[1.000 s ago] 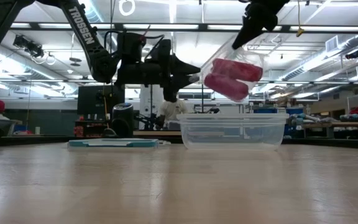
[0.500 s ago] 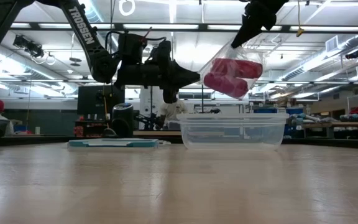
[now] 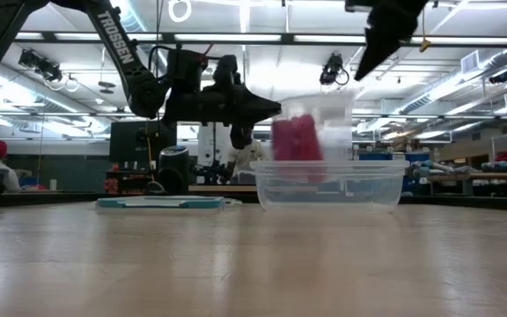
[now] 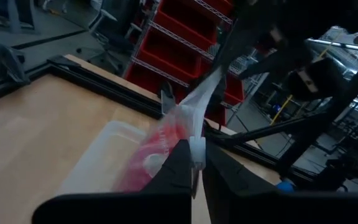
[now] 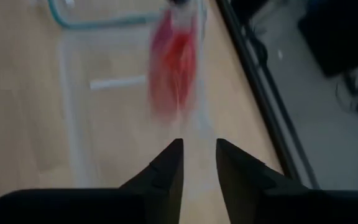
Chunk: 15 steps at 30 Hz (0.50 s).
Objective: Roll bandage
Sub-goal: Open the transparent zip bag
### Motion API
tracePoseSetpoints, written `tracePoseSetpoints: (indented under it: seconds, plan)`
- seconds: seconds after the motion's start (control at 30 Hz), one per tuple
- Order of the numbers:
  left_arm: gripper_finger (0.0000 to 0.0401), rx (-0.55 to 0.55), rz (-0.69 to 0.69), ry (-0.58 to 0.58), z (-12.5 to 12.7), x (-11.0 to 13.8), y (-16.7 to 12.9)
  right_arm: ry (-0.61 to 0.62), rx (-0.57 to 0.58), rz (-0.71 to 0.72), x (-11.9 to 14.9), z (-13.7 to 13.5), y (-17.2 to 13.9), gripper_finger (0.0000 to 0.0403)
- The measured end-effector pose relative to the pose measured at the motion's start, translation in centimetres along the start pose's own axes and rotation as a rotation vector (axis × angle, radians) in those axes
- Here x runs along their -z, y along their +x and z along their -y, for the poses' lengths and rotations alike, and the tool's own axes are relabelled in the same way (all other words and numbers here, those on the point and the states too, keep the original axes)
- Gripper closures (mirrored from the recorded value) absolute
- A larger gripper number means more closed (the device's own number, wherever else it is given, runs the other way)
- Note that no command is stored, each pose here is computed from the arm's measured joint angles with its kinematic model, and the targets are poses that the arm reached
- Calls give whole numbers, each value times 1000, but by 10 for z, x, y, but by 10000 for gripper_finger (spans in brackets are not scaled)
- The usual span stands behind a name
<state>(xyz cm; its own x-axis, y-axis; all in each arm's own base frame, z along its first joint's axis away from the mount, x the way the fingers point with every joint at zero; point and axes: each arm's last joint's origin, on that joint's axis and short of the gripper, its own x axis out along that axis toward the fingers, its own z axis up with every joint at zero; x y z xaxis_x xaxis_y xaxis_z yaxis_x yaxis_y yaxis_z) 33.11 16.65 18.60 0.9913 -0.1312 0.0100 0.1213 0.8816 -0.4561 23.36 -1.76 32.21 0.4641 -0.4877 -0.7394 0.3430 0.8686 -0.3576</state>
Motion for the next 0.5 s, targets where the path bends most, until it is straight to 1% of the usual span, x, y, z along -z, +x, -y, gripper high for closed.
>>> tracePoseSetpoints:
  seconds: [0.1,0.23,0.37,0.5]
  plan:
    - [383,18,-5,6,1,-5,3,29,-2,-33,4,-1,-1,295]
    - [383,46,-53,14,3,-12,12,42,-22,1,3,-5,-6,291]
    - [383,30,-153,25,4,-14,23,15,-42,41,1,-9,-11,293]
    - [383,-18,-265,81,6,-18,34,-35,-53,83,-1,-12,-15,293]
